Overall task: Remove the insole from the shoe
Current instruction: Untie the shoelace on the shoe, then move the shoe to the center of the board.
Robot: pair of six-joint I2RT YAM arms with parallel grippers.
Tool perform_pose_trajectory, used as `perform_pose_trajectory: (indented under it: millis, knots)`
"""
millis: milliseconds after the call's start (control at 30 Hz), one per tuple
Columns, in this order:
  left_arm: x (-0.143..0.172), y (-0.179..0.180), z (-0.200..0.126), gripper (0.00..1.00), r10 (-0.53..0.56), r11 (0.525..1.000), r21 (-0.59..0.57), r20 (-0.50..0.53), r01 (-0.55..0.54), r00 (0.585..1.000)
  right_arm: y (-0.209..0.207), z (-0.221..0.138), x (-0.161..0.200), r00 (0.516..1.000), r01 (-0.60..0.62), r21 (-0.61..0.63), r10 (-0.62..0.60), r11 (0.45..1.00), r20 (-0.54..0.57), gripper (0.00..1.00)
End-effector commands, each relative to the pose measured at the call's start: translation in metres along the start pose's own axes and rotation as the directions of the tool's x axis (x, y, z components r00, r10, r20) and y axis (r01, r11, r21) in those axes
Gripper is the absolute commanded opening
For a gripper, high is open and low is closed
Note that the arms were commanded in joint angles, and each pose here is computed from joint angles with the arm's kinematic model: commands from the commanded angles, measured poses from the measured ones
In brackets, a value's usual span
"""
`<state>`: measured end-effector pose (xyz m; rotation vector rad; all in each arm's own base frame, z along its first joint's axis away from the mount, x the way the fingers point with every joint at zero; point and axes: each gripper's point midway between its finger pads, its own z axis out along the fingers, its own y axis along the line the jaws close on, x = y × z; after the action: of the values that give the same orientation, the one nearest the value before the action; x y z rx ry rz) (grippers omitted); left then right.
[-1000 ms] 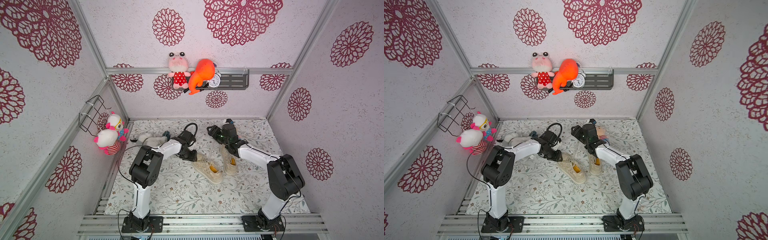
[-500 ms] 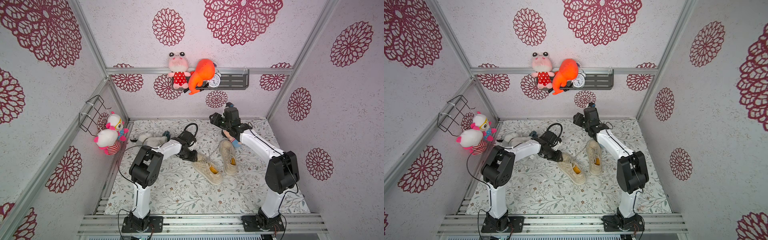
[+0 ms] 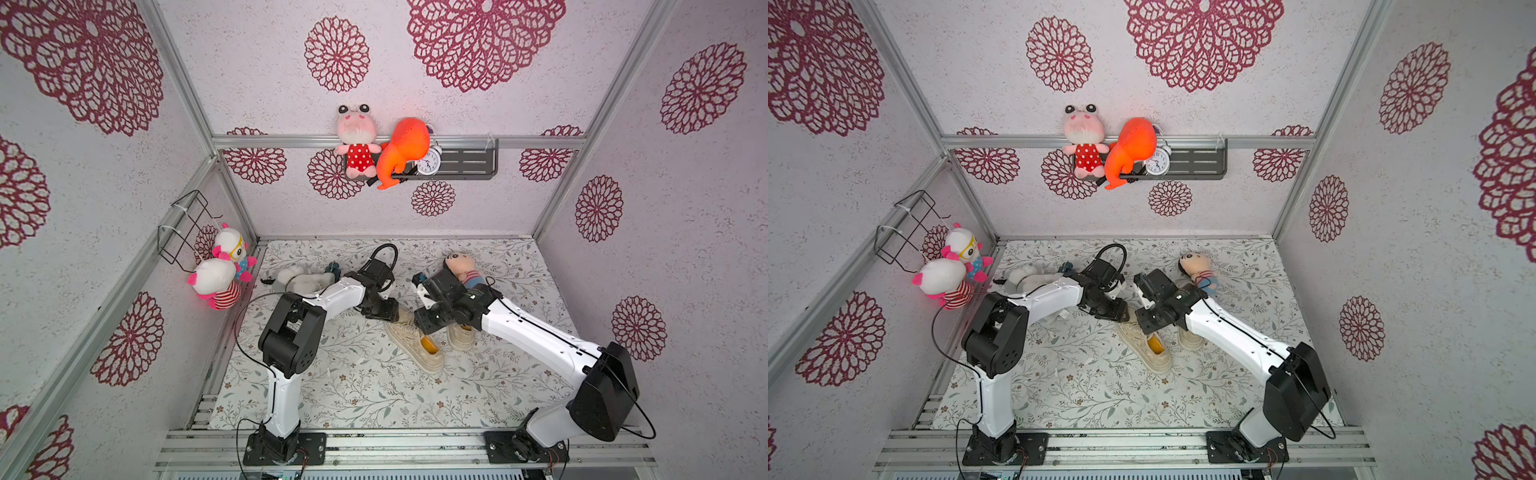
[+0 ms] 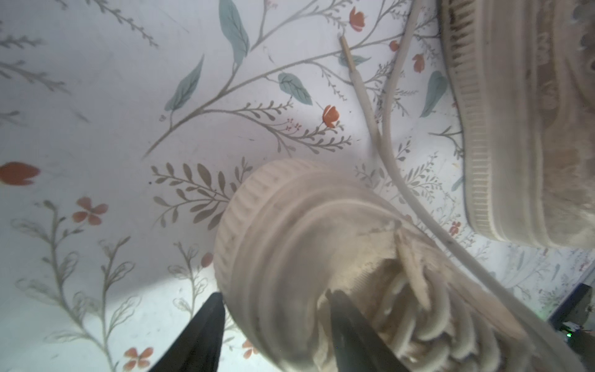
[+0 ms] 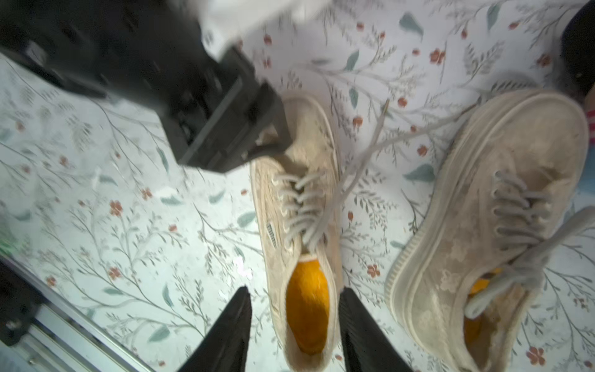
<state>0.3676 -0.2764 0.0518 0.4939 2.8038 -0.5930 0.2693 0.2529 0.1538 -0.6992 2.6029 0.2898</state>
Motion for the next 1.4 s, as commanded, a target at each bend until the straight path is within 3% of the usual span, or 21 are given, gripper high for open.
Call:
perform_pose_trajectory:
  millis: [0,200,533,767,833,1000,1233,1367]
  knots:
    - [-0.041,-0.017,-0.051,0.58,-0.005,0.999,0.035,0.198,-0.002,0.980,-0.016,0.006,0.017,0.999,0.028,0.074,-0.024,0.997,-0.044,0.52]
    - [-0.054,0.008,-0.088,0.58,-0.149,0.989,0.063,0.349,0.135,0.925,-0.027,0.034,0.031,0.995,0.045,0.130,-0.032,0.991,-0.096,0.51]
    - [-0.053,0.025,-0.114,0.58,-0.206,0.978,0.075,0.441,0.193,0.874,-0.024,0.062,0.015,0.999,-0.013,0.132,0.020,0.991,-0.050,0.19]
    - [-0.044,0.035,-0.116,0.59,-0.239,0.970,0.068,0.443,0.234,0.864,-0.011,0.065,-0.027,0.984,-0.156,0.092,0.147,0.983,0.104,0.01]
    - [-0.042,0.039,-0.114,0.59,-0.252,0.967,0.071,0.438,0.247,0.863,-0.007,0.064,-0.045,0.965,-0.216,0.066,0.202,0.974,0.165,0.00]
    - [-0.040,0.050,-0.106,0.60,-0.400,0.917,0.182,0.401,0.356,0.824,-0.001,0.069,-0.083,0.902,-0.359,0.003,0.347,0.933,0.257,0.00]
    - [-0.036,0.053,-0.090,0.59,-0.440,0.898,0.193,0.368,0.396,0.819,-0.006,0.080,-0.093,0.796,-0.543,-0.029,0.525,0.839,0.299,0.00]
    - [-0.032,0.052,-0.078,0.60,-0.440,0.897,0.196,0.328,0.396,0.836,-0.003,0.089,-0.085,0.811,-0.537,-0.011,0.521,0.843,0.265,0.00]
